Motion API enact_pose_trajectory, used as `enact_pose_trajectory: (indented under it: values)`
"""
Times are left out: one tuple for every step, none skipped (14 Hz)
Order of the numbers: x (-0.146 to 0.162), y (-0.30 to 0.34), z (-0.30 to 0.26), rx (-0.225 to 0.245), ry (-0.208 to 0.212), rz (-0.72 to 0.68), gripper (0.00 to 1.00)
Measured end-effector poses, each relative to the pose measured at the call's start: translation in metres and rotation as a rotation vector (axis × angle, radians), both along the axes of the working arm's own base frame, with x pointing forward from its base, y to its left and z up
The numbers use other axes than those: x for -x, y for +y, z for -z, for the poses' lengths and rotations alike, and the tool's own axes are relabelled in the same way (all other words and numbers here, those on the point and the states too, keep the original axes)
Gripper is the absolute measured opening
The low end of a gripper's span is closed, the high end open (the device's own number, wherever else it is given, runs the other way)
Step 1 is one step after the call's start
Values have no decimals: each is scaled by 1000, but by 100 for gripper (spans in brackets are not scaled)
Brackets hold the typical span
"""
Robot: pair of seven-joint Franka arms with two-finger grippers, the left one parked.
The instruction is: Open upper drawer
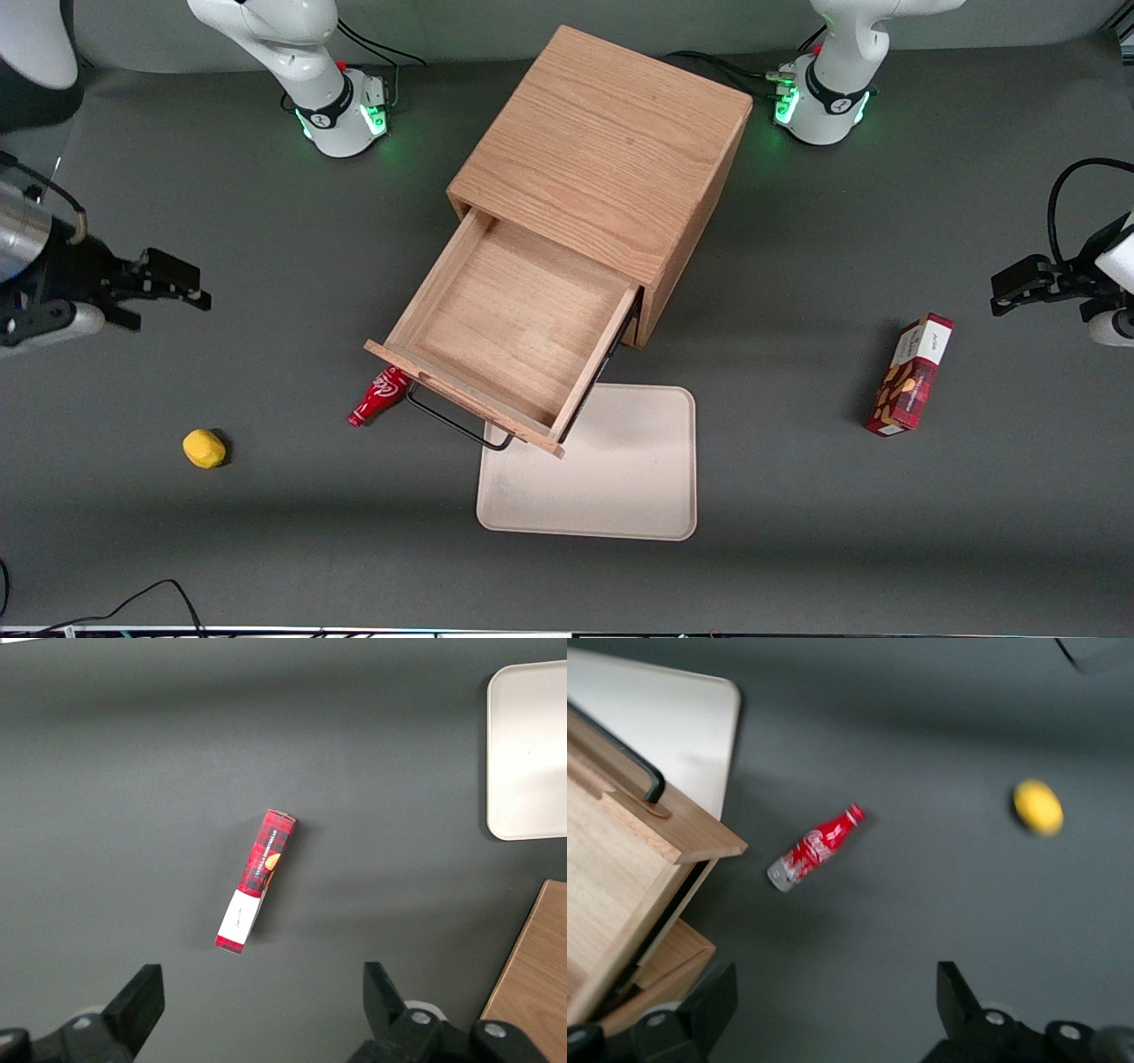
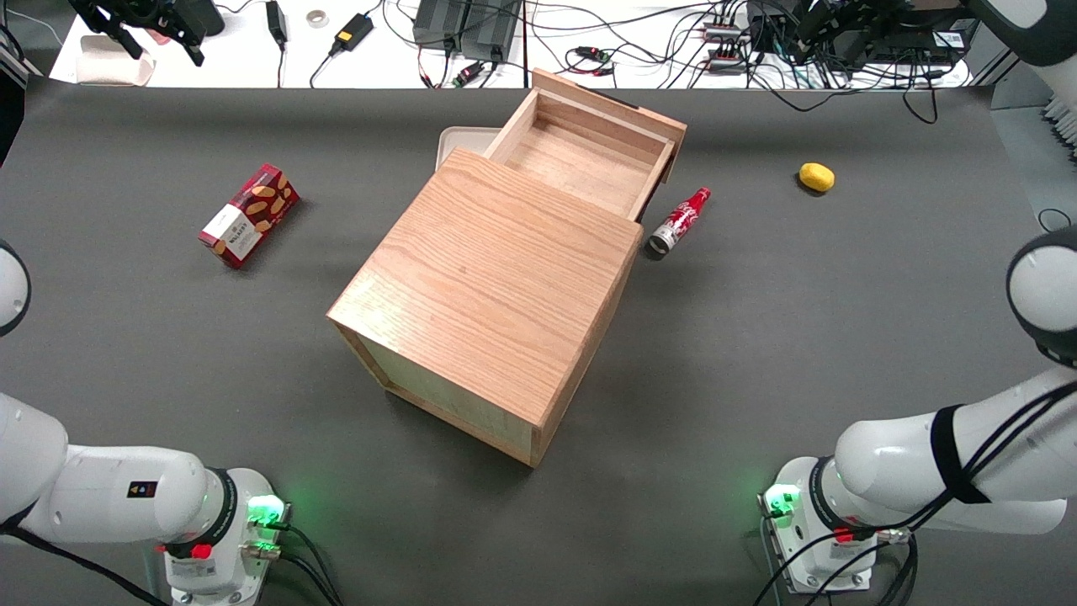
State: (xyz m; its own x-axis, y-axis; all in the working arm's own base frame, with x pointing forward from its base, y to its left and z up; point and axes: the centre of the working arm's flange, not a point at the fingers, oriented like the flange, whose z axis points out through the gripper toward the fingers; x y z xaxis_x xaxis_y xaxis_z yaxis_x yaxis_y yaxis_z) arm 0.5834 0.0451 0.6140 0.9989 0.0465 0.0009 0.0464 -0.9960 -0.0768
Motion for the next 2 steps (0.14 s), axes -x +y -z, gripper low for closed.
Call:
enact_pose_trajectory:
  values:
    - [10, 3, -4, 26, 15, 57, 100]
    - [16, 1, -4, 45, 26, 92, 100]
